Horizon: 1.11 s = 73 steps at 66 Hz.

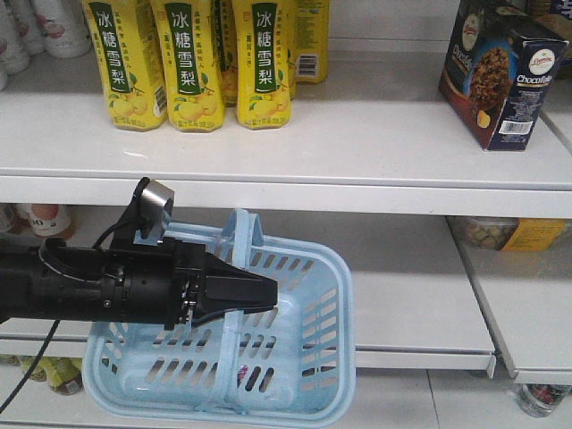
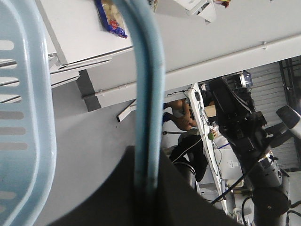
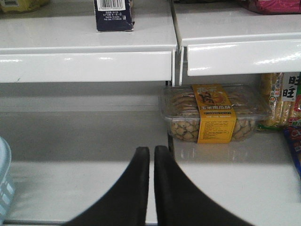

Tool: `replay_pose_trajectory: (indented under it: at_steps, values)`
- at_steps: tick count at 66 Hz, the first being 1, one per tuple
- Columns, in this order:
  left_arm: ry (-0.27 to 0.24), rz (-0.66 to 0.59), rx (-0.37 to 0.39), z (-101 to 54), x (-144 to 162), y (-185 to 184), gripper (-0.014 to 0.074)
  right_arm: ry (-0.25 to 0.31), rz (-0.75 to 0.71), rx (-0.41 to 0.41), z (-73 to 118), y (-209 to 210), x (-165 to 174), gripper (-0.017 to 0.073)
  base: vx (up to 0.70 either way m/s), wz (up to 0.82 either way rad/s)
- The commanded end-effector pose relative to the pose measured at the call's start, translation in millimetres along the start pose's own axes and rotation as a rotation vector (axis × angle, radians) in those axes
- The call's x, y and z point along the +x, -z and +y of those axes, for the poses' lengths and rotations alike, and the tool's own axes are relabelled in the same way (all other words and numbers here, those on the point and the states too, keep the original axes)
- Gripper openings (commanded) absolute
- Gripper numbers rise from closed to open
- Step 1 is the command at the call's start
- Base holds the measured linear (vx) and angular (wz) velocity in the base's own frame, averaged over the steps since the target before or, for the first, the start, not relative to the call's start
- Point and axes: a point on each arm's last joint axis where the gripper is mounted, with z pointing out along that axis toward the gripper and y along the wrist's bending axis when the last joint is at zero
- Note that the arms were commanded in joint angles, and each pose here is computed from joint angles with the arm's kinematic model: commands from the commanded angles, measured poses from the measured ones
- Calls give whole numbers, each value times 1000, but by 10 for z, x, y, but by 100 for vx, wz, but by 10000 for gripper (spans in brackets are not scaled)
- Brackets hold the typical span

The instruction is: Left arm holds basket, right arm returns cookies

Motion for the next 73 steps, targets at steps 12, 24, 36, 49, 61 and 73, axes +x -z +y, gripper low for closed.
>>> replay_pose_trajectory:
  at_steps: [12, 24, 36, 49, 61, 73]
  values:
    - [-57, -25, 117, -301, 58, 104, -3, 18, -86, -11, 15, 21, -143, -10, 0, 0]
    - [-140, 28, 73, -392, 334, 232, -3, 18, -86, -11, 15, 21, -143, -10, 0, 0]
    - [-273, -8, -44, -482, 604, 415, -3, 18, -86, -11, 15, 21, -143, -10, 0, 0]
    - [-430, -151, -303, -350, 891, 661, -3, 18, -86, -11, 15, 21, -143, -10, 0, 0]
    - [-520, -355, -522, -82, 1202, 927, -3, 18, -86, -11, 15, 21, -143, -10, 0, 0]
    - [-575, -541, -663, 88, 1429, 1157, -3, 18, -86, -11, 15, 21, -143, -10, 0, 0]
